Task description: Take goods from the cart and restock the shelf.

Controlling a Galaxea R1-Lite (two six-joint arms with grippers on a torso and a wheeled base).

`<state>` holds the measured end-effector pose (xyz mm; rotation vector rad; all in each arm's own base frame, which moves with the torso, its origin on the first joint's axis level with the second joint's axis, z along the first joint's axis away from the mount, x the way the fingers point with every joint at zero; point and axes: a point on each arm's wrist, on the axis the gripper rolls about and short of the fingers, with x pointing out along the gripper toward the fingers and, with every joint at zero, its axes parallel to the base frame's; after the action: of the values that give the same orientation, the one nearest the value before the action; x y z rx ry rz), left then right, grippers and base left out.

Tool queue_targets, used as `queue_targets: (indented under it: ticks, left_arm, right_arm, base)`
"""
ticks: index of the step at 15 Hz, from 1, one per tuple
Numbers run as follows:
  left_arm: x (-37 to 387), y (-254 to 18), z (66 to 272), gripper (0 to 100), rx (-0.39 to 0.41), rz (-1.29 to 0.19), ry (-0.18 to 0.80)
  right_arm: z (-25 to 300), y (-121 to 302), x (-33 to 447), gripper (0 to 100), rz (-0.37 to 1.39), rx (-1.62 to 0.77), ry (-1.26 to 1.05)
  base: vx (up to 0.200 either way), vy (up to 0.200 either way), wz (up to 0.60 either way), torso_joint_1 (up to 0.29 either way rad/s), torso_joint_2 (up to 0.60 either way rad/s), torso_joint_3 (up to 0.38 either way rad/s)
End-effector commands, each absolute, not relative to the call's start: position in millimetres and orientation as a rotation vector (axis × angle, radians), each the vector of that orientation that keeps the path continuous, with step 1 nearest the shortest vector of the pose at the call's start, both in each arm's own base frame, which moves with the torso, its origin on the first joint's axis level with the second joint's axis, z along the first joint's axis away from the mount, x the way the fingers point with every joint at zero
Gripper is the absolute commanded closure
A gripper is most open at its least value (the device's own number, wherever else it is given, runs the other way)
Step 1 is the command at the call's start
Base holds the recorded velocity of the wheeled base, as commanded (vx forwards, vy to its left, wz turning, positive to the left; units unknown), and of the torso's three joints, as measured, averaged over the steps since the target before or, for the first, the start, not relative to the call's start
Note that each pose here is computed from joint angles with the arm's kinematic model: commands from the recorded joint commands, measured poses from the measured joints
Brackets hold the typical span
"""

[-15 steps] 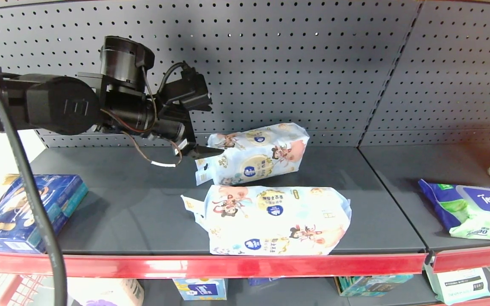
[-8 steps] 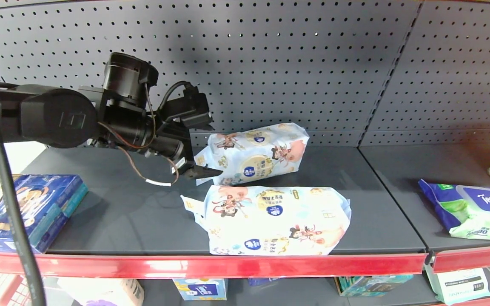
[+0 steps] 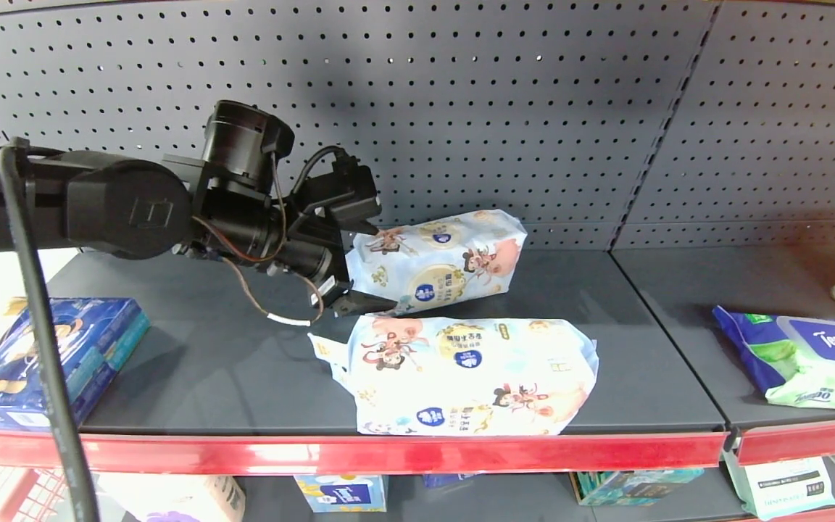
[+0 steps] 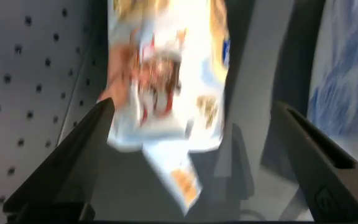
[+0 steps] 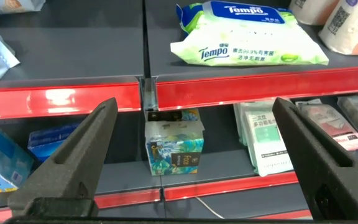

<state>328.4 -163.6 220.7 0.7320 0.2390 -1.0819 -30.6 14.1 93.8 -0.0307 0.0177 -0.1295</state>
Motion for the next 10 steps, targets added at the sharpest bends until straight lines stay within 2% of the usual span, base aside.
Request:
queue_targets:
  ticks: [1, 4, 10]
  left_arm:
    - [332.9, -173.7, 220.4, 0, 0.72, -1.09, 0.235]
    - [341.3, -175.7, 217.8, 0, 0.721, -1.08, 0.235]
    - [351.0, -162.2, 217.1, 0, 0.72, -1.026, 0.253]
  right_arm:
    - [93.7, 14.0, -30.5, 0, -0.127, -0.031, 0.02]
    - [93.3, 14.0, -30.3, 0, -0.128, -0.03, 0.022]
    - [90.1, 13.7, -29.3, 0, -0.127, -0.032, 0.032]
  base:
    - [0.0, 0.0, 0.0, 0.0, 0.0, 0.0]
    - [0.0, 0.0, 0.0, 0.0, 0.0, 0.0]
    - [0.0, 0.0, 0.0, 0.0, 0.0, 0.0]
